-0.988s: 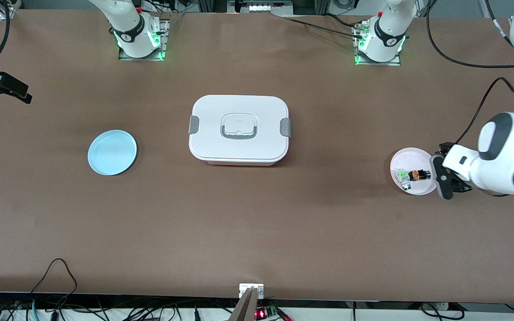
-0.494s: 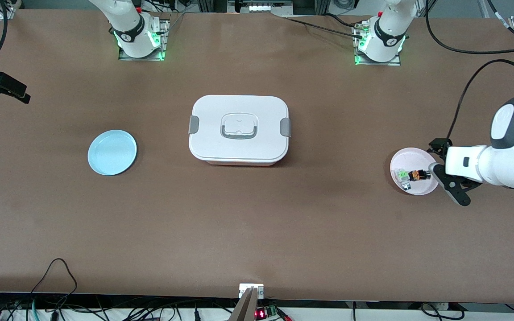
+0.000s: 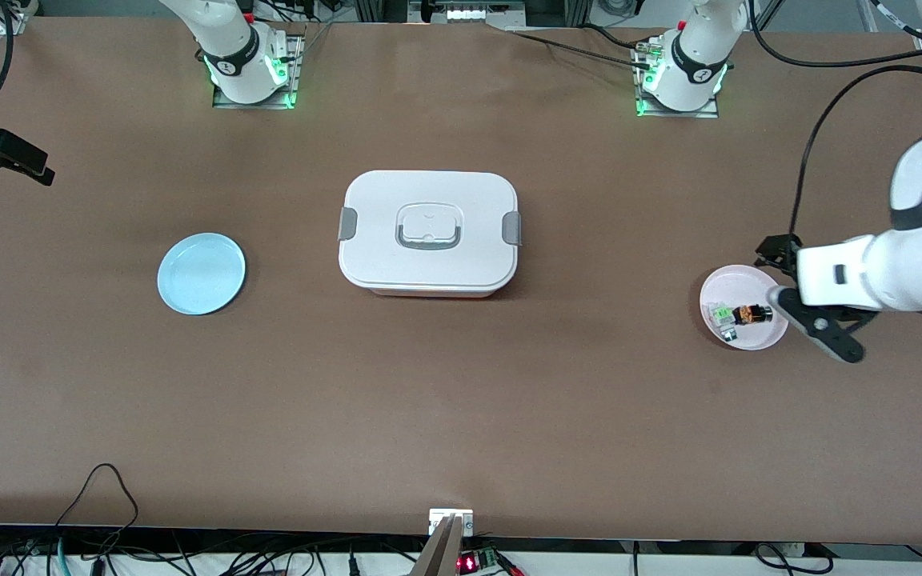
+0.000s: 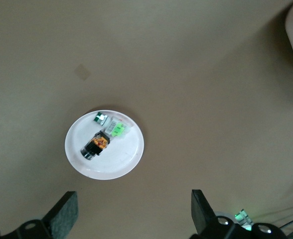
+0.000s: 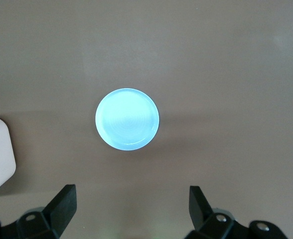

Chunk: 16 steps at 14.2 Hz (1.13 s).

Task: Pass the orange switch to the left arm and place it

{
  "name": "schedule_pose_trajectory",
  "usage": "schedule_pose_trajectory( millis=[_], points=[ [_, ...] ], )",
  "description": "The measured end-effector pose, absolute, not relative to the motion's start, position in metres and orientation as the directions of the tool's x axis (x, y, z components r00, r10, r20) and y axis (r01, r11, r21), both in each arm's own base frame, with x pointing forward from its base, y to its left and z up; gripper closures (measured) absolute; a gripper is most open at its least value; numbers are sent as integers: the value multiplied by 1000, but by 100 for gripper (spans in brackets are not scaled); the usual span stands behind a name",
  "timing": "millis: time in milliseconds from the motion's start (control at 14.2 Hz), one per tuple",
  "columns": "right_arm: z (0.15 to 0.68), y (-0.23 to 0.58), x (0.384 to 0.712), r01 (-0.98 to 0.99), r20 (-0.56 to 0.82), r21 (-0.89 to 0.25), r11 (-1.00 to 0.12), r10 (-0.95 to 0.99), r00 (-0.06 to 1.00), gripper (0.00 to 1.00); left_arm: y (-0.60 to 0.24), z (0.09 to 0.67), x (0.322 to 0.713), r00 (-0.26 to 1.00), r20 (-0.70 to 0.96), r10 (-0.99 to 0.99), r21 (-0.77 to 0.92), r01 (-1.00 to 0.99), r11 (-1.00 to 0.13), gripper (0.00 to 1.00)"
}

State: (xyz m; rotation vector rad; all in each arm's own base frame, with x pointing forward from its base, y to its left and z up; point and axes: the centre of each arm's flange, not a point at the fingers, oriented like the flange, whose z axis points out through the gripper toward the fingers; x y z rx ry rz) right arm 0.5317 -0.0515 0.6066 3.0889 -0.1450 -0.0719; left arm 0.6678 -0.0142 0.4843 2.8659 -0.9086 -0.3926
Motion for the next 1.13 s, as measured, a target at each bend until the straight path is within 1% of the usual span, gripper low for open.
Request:
schedule_pose_trajectory(
  millis=[141,353,635,847,1129],
  points=[
    [607,-51,532,-92,-44,51,-994,-95,995,0,9,479,670,850,-210,-484,218,-441,-870,0],
    [607,-51,532,-92,-45,51,-994,-95,994,0,-4,502,662,926,-155,-343,168,-318,-933,0],
    [607,-51,531,-92,-46,51,-994,-95,994,0,-26,548,620,966,-111,-234,54,-230,-972,0],
    [607,-51,531,-92,-47,51,-994,-94,994,0,-26,572,586,990,-89,-112,16,-111,-994,0],
    [607,-51,531,-92,-47,51,-994,-94,994,0,-14,573,573,996,-54,-75,13,-75,-997,0]
  ],
)
